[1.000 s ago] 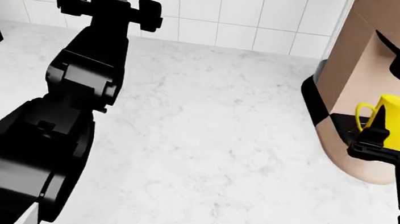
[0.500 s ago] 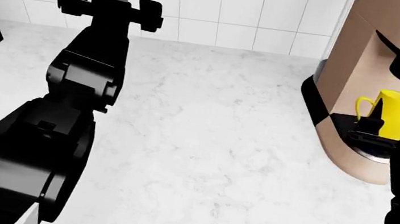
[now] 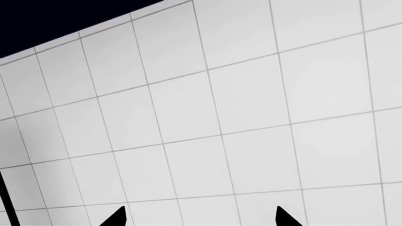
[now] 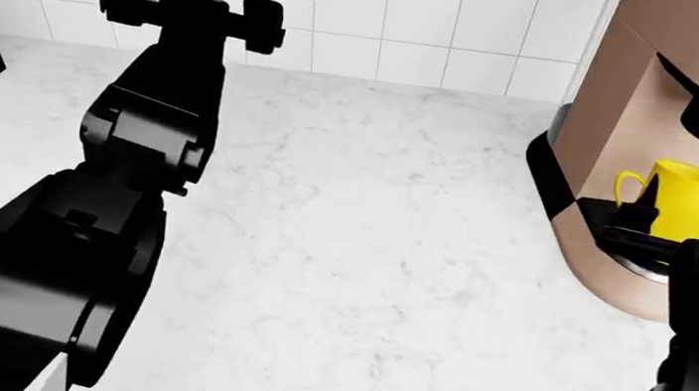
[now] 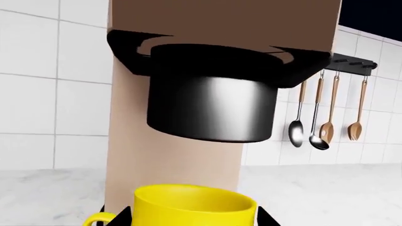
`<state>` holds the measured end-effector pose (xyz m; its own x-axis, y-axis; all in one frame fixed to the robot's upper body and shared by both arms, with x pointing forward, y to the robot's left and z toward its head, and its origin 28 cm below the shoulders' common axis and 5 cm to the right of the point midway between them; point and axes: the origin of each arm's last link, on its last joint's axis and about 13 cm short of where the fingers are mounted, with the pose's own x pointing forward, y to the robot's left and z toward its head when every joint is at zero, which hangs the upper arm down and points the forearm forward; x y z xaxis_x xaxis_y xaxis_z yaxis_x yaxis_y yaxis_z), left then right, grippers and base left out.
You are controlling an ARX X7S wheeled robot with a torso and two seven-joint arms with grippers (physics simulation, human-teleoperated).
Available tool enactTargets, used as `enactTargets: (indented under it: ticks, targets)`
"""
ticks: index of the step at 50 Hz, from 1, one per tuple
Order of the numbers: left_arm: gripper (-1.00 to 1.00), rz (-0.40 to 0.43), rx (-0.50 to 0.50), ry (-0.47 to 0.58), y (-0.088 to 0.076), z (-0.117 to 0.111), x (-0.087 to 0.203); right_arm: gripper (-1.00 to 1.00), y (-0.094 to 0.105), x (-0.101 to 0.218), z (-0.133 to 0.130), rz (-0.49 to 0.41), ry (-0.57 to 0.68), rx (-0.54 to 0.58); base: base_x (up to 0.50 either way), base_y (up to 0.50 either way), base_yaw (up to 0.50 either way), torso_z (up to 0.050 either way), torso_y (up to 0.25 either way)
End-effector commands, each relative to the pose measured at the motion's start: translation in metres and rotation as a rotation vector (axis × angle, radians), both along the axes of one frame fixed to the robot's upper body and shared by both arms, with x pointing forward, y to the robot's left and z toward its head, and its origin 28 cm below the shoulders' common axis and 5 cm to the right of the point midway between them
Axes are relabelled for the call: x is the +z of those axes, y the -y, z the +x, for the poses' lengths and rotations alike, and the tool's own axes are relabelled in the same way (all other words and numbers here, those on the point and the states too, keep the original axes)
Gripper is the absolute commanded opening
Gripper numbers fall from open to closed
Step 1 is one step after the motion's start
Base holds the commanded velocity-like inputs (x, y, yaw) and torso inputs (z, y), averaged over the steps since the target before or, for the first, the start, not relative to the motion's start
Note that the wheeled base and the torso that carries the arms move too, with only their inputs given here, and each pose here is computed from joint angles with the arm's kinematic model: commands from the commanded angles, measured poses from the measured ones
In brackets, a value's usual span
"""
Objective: Pick the mug from the cabinet, place it under the coffee machine dispenser, and press the start button.
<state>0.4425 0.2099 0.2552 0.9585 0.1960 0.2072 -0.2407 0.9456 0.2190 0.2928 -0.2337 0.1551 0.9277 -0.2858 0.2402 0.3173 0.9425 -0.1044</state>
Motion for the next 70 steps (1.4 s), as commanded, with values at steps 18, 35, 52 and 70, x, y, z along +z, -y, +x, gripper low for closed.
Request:
enactTargets:
  ticks: [18,35,52,70]
  targets:
    - [1.00,0.001,-0.003,0.003,0.001,0.000,0.000,-1.00,0.008,-0.016,0.011,-0.025,-0.012,-0.052,0.00,0.00,0.00,0.000,0.000]
    - [1.00,-0.003,-0.004,0.001,0.001,0.000,0.001,1.00,0.008,-0.024,0.012,0.008,-0.069,-0.056,0.00,0.00,0.00,0.000,0.000]
    - [1.00,-0.005,-0.004,0.002,0.001,0.000,0.001,1.00,-0.003,-0.004,0.002,-0.021,0.023,-0.059,0.00,0.00,0.00,0.000,0.000]
    - [1.00,0.000,-0.011,0.003,0.004,0.000,0.000,1.00,-0.019,0.010,-0.028,-0.037,0.075,-0.012,0.00,0.00,0.00,0.000,0.000]
